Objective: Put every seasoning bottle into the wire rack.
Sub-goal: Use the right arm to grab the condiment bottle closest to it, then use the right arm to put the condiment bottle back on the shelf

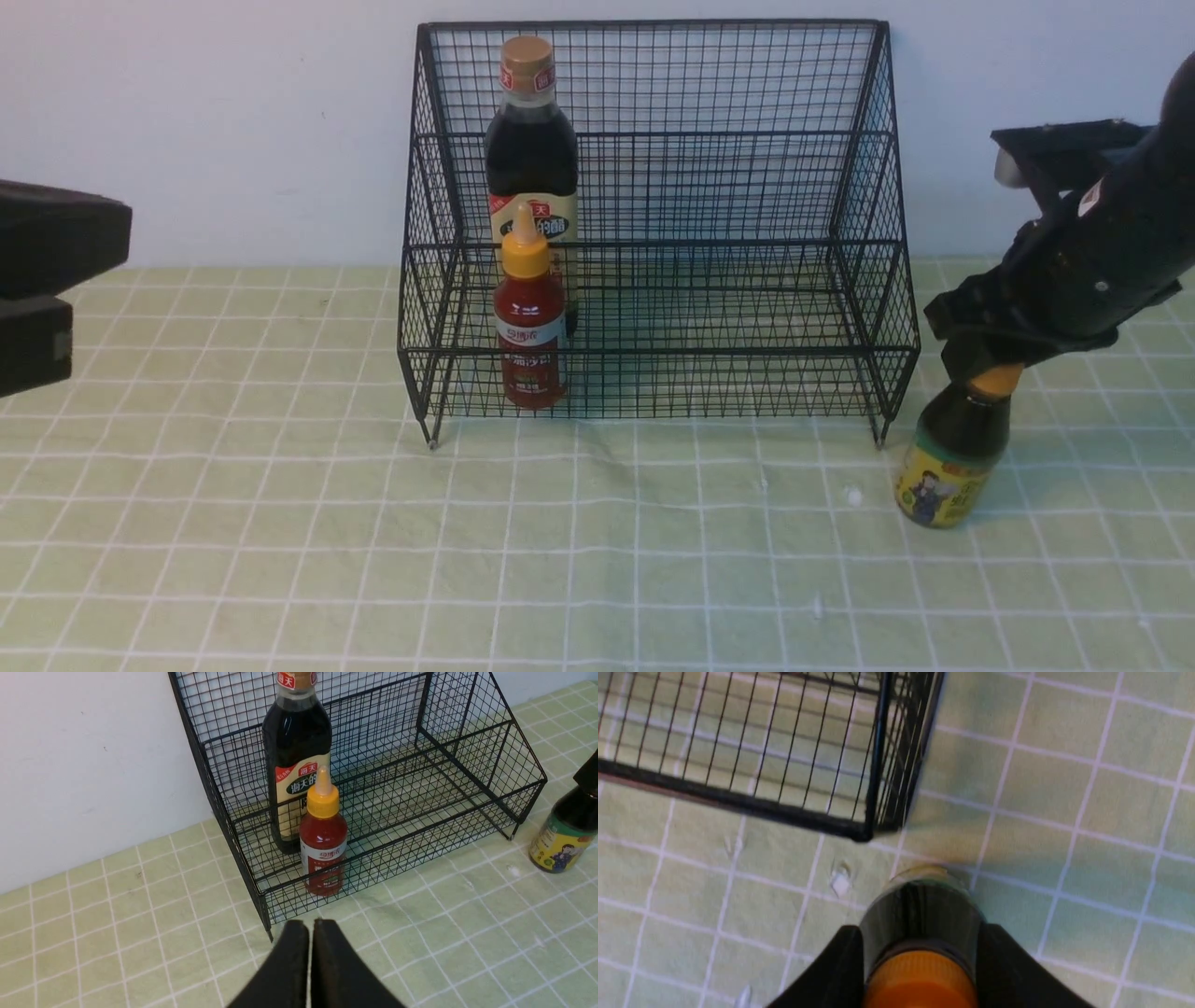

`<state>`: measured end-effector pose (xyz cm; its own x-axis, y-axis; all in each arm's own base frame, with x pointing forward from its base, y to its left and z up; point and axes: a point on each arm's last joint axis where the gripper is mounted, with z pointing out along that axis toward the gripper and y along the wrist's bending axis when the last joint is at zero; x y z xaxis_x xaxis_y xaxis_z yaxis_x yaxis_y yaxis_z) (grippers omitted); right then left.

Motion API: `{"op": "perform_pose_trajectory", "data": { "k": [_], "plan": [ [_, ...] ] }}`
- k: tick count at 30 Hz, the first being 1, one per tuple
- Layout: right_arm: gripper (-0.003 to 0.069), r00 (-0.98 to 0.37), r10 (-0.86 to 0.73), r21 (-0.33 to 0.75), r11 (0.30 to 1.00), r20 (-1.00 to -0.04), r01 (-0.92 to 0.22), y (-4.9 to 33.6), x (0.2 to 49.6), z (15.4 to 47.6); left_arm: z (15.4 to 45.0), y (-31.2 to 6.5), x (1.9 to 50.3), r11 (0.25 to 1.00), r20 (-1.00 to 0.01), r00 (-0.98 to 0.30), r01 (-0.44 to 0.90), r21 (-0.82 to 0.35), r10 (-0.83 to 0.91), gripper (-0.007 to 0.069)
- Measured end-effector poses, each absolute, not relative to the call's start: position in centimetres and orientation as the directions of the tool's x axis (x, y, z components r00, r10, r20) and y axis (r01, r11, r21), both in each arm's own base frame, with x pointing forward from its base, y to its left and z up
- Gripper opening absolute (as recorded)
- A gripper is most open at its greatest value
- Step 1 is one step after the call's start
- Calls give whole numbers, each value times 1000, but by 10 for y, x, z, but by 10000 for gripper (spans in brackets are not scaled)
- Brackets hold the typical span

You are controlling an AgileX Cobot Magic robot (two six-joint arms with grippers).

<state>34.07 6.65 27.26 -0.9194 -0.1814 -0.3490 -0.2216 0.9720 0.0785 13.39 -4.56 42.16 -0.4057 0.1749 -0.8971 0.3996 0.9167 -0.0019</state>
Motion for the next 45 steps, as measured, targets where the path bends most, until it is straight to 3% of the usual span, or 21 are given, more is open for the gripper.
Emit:
{"op": "perform_pose_trajectory", "data": {
  "k": [4, 6, 13, 16, 21, 27, 45],
  "plan": [
    [288, -927, -199, 82, 968, -318, -236, 67, 336, 300, 422, -46, 134, 917, -898, -404, 399, -2, 174, -6],
    [288, -913, -200, 87, 965, -356, -246, 68, 333, 323, 422, -46, 134, 917, -898, -405, 399, -2, 174, -6],
    [288, -715, -239, 107, 909, -657, -402, 103, 315, 434, 425, -45, 136, 919, -915, -366, 393, 11, 168, -6],
    [288, -670, -255, 107, 887, -697, -449, 120, 320, 449, 426, -45, 136, 920, -920, -355, 391, 14, 165, -6],
    [288, -689, -280, 97, 886, -668, -454, 135, 353, 431, 426, -45, 136, 920, -919, -357, 392, 14, 166, -6],
    [286, -759, -315, 84, 896, -570, -436, 144, 387, 383, 424, -45, 135, 918, -910, -376, 397, 12, 174, -6],
    [285, -725, -320, 75, 888, -610, -455, 152, 409, 366, 423, -42, 136, 923, -902, -373, 379, 63, 215, -6]
  ]
}}
